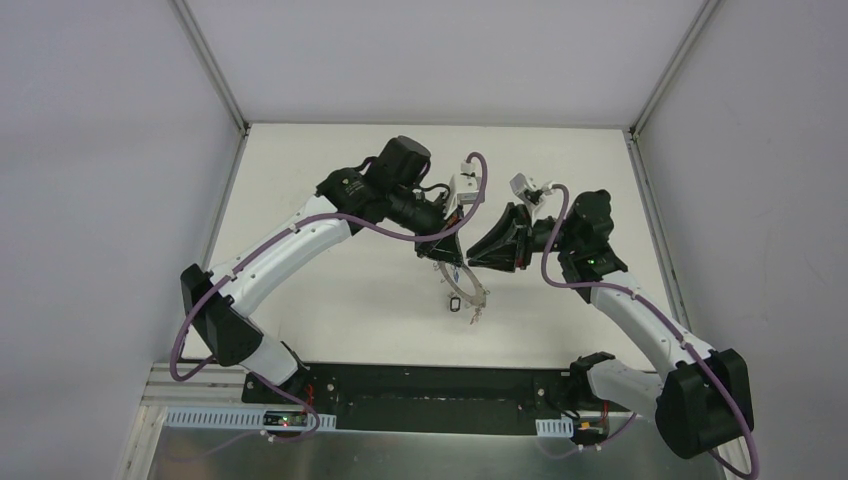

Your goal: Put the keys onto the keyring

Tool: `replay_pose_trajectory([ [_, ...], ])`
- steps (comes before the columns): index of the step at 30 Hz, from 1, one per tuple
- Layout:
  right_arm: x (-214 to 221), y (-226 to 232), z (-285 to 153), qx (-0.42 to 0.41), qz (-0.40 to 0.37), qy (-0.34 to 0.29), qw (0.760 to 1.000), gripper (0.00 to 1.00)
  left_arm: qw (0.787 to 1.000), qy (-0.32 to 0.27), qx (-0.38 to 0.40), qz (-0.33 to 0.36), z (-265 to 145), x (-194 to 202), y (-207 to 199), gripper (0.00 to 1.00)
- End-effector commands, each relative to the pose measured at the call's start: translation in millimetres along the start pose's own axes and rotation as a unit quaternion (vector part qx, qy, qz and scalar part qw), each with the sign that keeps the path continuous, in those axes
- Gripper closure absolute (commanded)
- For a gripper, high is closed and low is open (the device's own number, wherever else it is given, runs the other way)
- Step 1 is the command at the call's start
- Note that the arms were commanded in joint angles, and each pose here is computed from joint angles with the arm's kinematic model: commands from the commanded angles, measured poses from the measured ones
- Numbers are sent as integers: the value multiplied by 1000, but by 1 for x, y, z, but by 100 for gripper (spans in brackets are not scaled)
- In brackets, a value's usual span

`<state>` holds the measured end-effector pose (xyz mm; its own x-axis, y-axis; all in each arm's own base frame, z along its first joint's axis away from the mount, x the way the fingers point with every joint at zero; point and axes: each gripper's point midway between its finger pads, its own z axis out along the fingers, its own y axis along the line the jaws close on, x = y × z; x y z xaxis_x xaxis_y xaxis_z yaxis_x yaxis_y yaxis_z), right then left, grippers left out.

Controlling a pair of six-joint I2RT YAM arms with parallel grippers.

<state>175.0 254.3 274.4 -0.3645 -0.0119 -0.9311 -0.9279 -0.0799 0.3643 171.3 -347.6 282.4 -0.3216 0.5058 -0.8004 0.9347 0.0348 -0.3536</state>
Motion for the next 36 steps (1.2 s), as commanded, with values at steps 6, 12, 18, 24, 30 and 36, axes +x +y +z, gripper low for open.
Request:
replay_pose_trajectory([
  [6, -9, 15, 5, -40, -43, 15, 998, 74, 999, -20, 23, 32, -3, -18, -14, 100],
  [12, -8, 16, 6, -44, -42, 18, 998, 83, 999, -21, 24, 32, -3, -19, -14, 100],
  [18, -6, 17, 7, -48, -41, 21, 998, 92, 999, -19, 20, 33, -2, -17, -12, 100],
  [24, -8, 21, 6, -54, -45, 22, 997, 100, 999, -17, 16, 34, -2, -17, -10, 100],
  [30, -16, 18, 5, -39, -46, 14, 998, 100, 999, -18, 6, 38, -3, -17, -6, 100],
  [36, -27, 17, 1, -24, -42, -5, 999, 100, 999, -30, -9, 41, -6, -19, -4, 90],
])
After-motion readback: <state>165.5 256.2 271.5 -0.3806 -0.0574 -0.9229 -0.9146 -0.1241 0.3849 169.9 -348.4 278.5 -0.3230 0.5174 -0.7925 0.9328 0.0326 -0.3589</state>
